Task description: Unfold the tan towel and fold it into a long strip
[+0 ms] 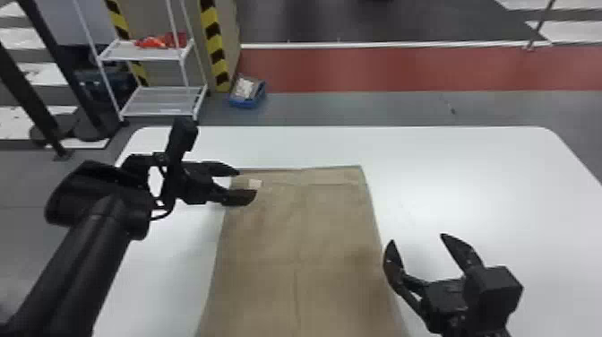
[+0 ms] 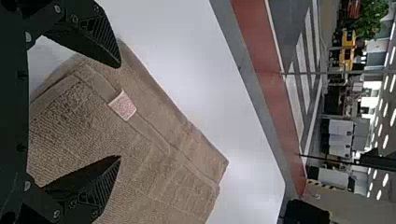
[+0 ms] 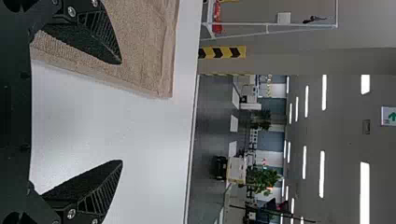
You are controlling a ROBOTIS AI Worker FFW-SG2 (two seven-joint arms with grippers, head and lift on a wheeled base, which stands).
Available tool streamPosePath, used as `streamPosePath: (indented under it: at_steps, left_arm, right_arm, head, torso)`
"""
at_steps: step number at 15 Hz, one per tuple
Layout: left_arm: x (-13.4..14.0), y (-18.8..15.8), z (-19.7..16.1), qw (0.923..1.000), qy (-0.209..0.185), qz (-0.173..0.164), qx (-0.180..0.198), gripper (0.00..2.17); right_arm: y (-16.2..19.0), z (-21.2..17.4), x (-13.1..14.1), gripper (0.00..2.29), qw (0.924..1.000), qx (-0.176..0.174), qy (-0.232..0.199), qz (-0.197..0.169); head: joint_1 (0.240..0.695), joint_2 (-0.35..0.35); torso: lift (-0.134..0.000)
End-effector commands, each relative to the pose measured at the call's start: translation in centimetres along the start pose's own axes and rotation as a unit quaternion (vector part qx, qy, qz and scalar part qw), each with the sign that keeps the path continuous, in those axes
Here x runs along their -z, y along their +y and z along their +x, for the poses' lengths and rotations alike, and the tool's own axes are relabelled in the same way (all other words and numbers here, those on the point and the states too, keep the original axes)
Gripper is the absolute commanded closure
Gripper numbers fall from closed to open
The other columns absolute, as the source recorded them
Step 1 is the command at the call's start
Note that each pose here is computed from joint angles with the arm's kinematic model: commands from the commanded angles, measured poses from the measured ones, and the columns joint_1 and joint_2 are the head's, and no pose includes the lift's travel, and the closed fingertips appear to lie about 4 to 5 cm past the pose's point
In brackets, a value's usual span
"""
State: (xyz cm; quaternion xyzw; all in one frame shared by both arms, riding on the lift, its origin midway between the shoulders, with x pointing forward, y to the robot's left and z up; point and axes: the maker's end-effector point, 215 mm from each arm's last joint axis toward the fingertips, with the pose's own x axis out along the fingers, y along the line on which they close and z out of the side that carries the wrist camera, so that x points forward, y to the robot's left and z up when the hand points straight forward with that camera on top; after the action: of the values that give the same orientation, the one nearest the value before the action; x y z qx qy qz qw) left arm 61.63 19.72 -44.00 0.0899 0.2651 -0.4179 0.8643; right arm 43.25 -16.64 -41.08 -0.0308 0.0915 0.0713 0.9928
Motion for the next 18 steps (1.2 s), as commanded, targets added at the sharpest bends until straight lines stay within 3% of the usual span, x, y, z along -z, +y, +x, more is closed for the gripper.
streamPosePath:
  at_steps: [1, 9, 18]
  left_arm:
    - [0.5, -0.1, 0.4, 0.9999, 0.009, -0.002, 0.007, 0.21]
    - [2.1, 1.0, 0.4, 0.9994, 0.028, -0.004, -0.017, 0.27]
    - [2.8, -0.5, 0.2, 0.9998, 0.019, -0.003, -0.004, 0.36]
  right_arm:
    - [0.0, 0.1, 0.0, 0.13, 1.0, 0.0, 0.0, 0.0]
    - [0.2, 0.3, -0.3, 0.13, 1.0, -0.004, -0.002, 0.001]
    - [0.2, 0.5, -0.2, 0.13, 1.0, -0.004, 0.001, 0.0]
  head:
    - [0.695, 0.033]
    - [0.695, 0.04]
    - [0.695, 0.046]
  torso:
    - [-0.123]
    - [-0.123]
    - [-0.123]
